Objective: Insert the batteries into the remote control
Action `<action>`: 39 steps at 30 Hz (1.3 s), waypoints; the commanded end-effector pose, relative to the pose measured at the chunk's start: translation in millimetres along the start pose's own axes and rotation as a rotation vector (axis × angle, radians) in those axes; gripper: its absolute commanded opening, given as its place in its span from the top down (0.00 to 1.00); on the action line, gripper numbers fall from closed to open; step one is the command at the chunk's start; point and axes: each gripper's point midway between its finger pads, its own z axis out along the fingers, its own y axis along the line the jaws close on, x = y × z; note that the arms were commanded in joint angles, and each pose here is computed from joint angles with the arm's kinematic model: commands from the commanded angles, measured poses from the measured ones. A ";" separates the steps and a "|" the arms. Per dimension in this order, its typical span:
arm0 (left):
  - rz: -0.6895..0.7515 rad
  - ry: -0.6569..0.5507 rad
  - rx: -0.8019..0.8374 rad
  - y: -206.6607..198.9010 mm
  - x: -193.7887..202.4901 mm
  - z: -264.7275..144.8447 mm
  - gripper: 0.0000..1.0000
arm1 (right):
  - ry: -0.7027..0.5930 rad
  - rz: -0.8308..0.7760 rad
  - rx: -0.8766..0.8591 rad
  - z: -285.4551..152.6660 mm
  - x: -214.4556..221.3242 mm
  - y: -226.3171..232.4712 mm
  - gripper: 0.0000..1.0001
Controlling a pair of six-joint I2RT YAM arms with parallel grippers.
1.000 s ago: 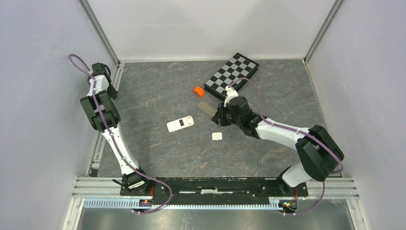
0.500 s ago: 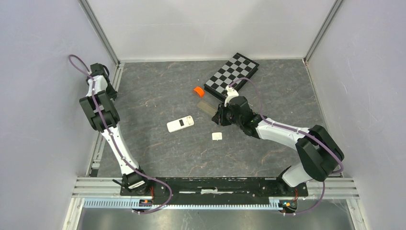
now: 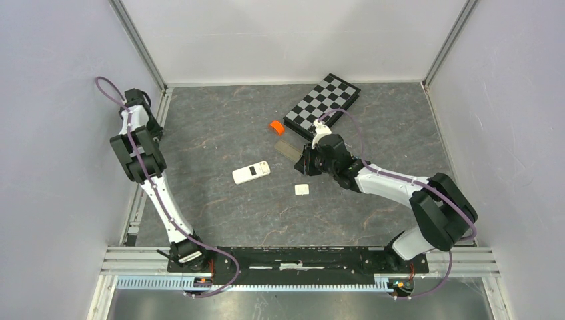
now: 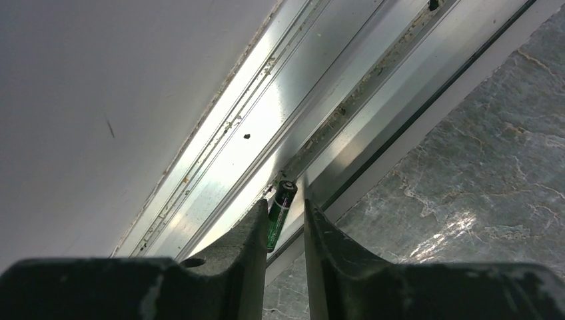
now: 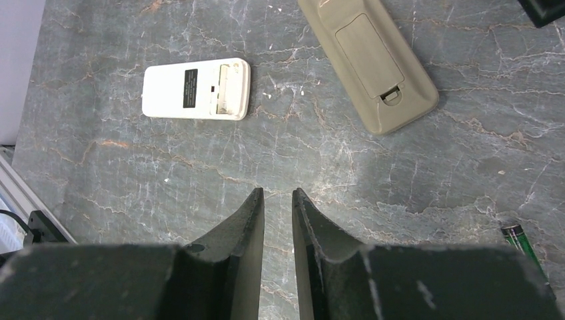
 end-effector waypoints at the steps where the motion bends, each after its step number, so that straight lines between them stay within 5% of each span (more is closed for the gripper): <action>1: -0.088 0.070 -0.014 35.4 13.1 20.8 0.68 | -0.033 0.009 -0.029 1.6 -15.8 9.7 0.74; 39: -0.186 0.227 0.006 49.2 62.7 34.2 0.74 | -0.053 0.017 -0.014 -5.6 -16.8 3.9 0.78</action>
